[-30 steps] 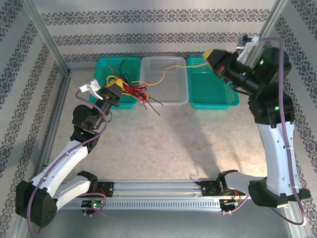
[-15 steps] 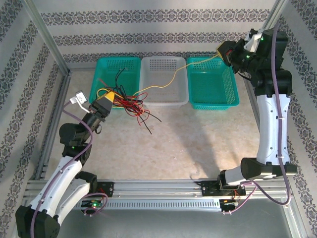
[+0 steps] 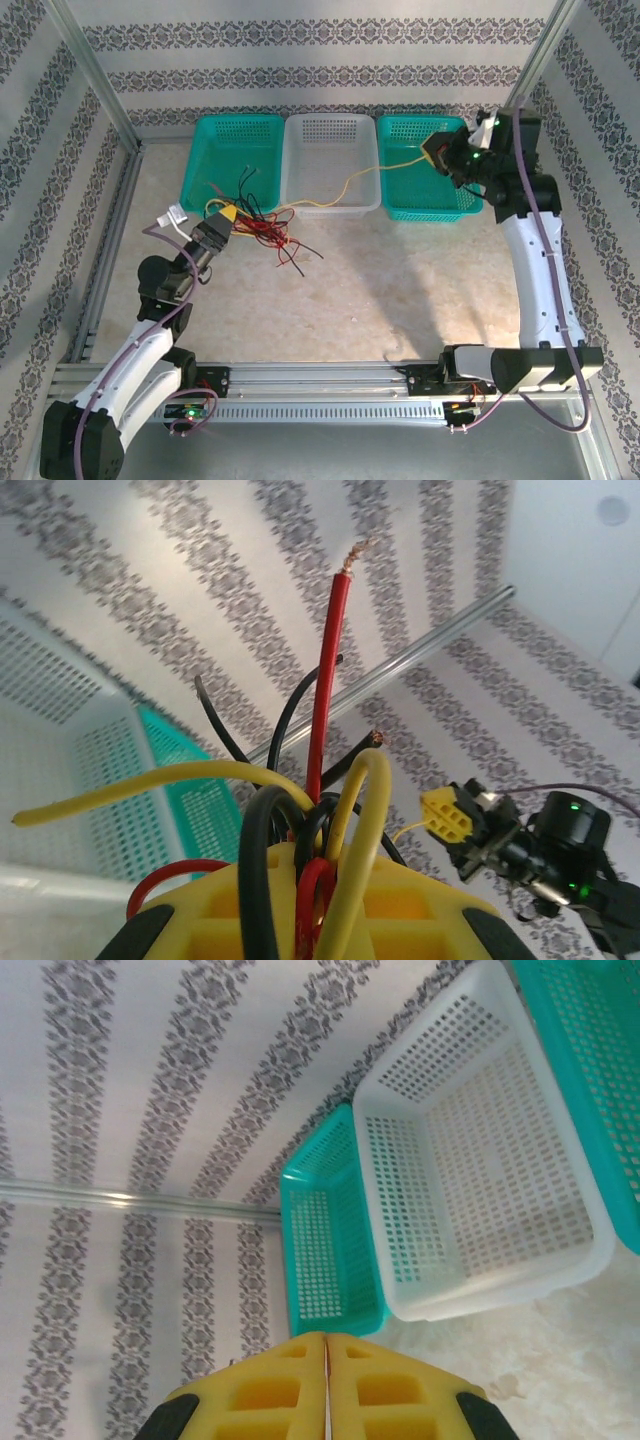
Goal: Untangle the cables
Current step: Place the cable at the center of the table, then pass the cable.
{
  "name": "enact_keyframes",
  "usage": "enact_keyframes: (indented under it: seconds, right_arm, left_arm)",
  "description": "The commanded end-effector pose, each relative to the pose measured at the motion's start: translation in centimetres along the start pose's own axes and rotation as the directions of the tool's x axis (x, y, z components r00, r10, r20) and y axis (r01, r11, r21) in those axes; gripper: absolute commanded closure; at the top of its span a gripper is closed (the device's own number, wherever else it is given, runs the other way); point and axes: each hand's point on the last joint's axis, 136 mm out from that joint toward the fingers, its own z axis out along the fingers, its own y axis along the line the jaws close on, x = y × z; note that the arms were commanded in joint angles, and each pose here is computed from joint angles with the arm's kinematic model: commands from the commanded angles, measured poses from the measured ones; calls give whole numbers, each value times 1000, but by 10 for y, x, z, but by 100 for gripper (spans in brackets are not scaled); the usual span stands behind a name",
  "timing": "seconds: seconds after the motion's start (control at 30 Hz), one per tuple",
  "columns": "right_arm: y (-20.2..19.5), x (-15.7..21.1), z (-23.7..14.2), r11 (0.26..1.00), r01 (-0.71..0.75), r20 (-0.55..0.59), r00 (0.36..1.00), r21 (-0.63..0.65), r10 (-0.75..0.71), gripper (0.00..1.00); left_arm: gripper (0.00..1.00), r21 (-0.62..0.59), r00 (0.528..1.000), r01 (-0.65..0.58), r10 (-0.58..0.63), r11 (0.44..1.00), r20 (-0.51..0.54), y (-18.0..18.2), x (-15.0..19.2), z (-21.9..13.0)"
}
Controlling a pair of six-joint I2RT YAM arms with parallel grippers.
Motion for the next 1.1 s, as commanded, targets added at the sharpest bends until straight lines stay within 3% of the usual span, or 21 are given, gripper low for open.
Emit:
enact_keyframes:
  seconds: [0.0, 0.2, 0.43, 0.47, 0.53, 0.63, 0.67, 0.7, 0.93, 1.07]
  right_arm:
    - [-19, 2, 1, 998, 51, 76, 996, 39, -54, 100]
    - [-66, 26, 9, 994, 20, 46, 999, 109, -25, 100]
    - [-83, 28, 12, 985, 50, 45, 997, 164, -58, 100]
    - [-82, 26, 11, 985, 54, 51, 997, 166, -63, 100]
    - [-80, 23, 10, 984, 59, 62, 996, 168, -70, 100]
    - [-72, 18, 6, 983, 76, 76, 993, 165, -90, 100]
    - [-69, 15, 4, 982, 86, 83, 991, 165, -101, 100]
    - [-65, 13, 2, 982, 94, 89, 990, 164, -110, 100]
    - [-18, -8, -20, 980, 169, 160, 970, 109, -185, 100]
    - [25, -26, -52, 964, 255, 257, 929, 79, -267, 100]
  left_arm:
    - [100, -127, 1000, 7, -7, 992, 0, 44, 13, -12]
    - [100, -353, 996, 71, -83, 933, -19, 113, 48, -40]
    - [99, -555, 995, -47, -11, 830, -100, 155, 77, -48]
    - [93, -596, 992, -67, -10, 800, -125, 163, 85, -49]
    - [69, -623, 983, -120, 5, 773, -183, 168, 98, -45]
    - [44, -697, 976, -133, -30, 704, -216, 183, 110, -48]
    - [12, -723, 976, -129, -43, 679, -215, 188, 112, -51]
    - [5, -737, 975, -130, -47, 664, -215, 191, 112, -52]
    - [1, -789, 947, -278, 18, 547, -322, 180, 94, -67]
    - [2, -776, 934, -339, 90, 532, -346, 156, 72, -78]
